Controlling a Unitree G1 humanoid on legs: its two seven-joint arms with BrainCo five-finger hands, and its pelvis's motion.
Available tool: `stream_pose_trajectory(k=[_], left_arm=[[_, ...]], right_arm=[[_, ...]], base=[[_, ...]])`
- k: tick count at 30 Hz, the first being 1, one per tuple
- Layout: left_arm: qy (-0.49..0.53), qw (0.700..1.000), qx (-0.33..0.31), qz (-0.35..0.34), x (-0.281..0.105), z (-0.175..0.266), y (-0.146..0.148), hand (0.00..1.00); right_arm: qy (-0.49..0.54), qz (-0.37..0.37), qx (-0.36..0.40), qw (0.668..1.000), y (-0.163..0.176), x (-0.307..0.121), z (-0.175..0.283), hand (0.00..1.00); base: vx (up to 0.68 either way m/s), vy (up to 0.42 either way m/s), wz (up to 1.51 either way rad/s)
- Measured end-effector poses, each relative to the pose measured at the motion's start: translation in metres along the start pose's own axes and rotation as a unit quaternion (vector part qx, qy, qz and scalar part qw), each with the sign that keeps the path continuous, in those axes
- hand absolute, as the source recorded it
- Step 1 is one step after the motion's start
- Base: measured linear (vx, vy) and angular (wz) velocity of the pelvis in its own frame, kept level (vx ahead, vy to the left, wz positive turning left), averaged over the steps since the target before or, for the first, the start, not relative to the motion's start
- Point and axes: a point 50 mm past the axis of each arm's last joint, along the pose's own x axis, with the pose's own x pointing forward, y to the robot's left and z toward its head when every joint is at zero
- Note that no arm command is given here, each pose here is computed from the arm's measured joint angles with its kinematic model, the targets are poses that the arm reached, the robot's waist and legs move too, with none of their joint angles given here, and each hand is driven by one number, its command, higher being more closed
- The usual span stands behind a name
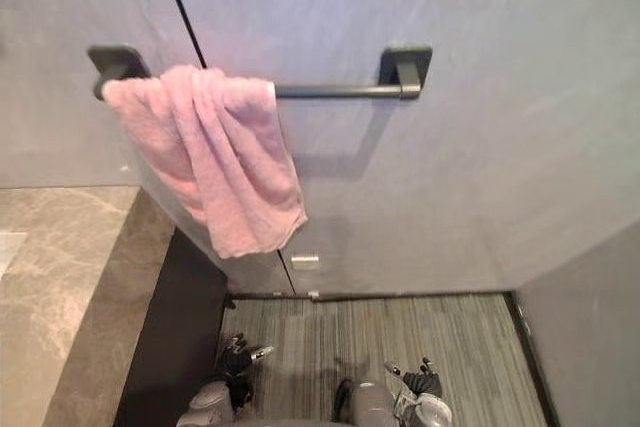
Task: Organize washtable
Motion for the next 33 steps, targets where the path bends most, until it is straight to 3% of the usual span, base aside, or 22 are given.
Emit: stream_pose_trajectory(k=[9,25,33], left_arm=[[0.007,0.999,-0.031,0.021,-0.001,-0.005,0.010,0.00],[0.031,0.999,-0.002,0.029,-0.004,-0.016,0.019,0.00],[0.007,0.997,0.002,0.071,-0.008,-0.013,0.036,0.00]], right_arm=[[0.012,-0.003,0.004,1.000,-0.001,-0.002,-0.007,0.00],[0.048,-0.023,0.000,0.999,-0.012,-0.004,-0.024,0.00],[0.050,-0.036,-0.006,0.998,-0.016,-0.002,-0.023,0.00]], base=[[0.15,0.060,-0.20],[0.02,0.015,0.02],[-0.09,0.016,0.08]])
